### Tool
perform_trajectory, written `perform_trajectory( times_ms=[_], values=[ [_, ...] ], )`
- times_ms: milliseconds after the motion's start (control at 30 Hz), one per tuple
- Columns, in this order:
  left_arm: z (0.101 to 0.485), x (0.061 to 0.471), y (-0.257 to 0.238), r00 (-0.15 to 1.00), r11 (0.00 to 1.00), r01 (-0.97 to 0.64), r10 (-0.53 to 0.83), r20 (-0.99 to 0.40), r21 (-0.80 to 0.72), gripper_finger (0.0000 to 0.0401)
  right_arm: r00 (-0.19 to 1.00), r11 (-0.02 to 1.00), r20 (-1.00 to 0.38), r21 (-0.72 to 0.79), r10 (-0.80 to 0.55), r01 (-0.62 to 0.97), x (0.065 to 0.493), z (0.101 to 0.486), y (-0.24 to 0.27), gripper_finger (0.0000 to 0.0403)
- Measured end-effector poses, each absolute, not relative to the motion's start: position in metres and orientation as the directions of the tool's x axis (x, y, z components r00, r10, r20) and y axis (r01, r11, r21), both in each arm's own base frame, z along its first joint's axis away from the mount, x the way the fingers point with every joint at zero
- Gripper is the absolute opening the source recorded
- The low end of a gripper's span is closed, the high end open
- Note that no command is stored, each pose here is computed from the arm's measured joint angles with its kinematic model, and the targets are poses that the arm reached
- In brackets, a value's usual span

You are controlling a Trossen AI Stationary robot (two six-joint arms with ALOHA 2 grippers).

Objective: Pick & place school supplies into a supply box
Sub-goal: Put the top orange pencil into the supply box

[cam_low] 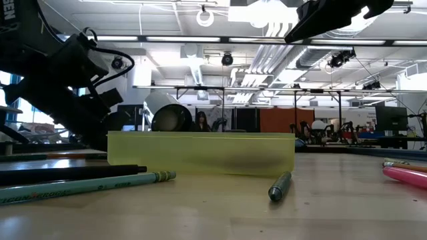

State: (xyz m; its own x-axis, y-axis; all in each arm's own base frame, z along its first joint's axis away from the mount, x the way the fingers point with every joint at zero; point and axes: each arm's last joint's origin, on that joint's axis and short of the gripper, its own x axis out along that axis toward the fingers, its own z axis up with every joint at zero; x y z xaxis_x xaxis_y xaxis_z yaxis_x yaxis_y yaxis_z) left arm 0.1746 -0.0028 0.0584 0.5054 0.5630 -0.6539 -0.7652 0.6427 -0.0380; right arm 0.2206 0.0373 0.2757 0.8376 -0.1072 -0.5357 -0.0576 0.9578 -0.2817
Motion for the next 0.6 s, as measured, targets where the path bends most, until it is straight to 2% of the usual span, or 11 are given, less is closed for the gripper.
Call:
perform_trajectory(
  times_ms=[233,333,500,600],
  values=[
    [0.0575,0.1742,-0.0025,0.498,0.637,-0.77,0.571,-0.652,-0.031,0.0122,0.837,0.958,-0.537,-0.28,-0.105,-0.06,0.2205,0.2756,0.0374,0.0113],
    [0.0549,0.1743,-0.0021,0.488,0.608,-0.793,0.596,-0.638,-0.038,0.0099,0.837,0.96,-0.54,-0.268,-0.084,-0.077,0.2205,0.2755,0.038,0.0113],
    [0.0527,0.1752,-0.0017,0.484,0.569,-0.82,0.623,-0.615,-0.069,0.0039,0.835,0.971,-0.55,-0.203,-0.004,-0.128,0.2204,0.2752,0.0404,0.0113],
    [0.0534,0.1768,-0.0019,0.504,0.568,-0.817,0.621,-0.601,-0.099,0.0036,0.833,0.981,-0.552,-0.147,0.025,-0.127,0.2204,0.2751,0.0413,0.0113]
  ],
)
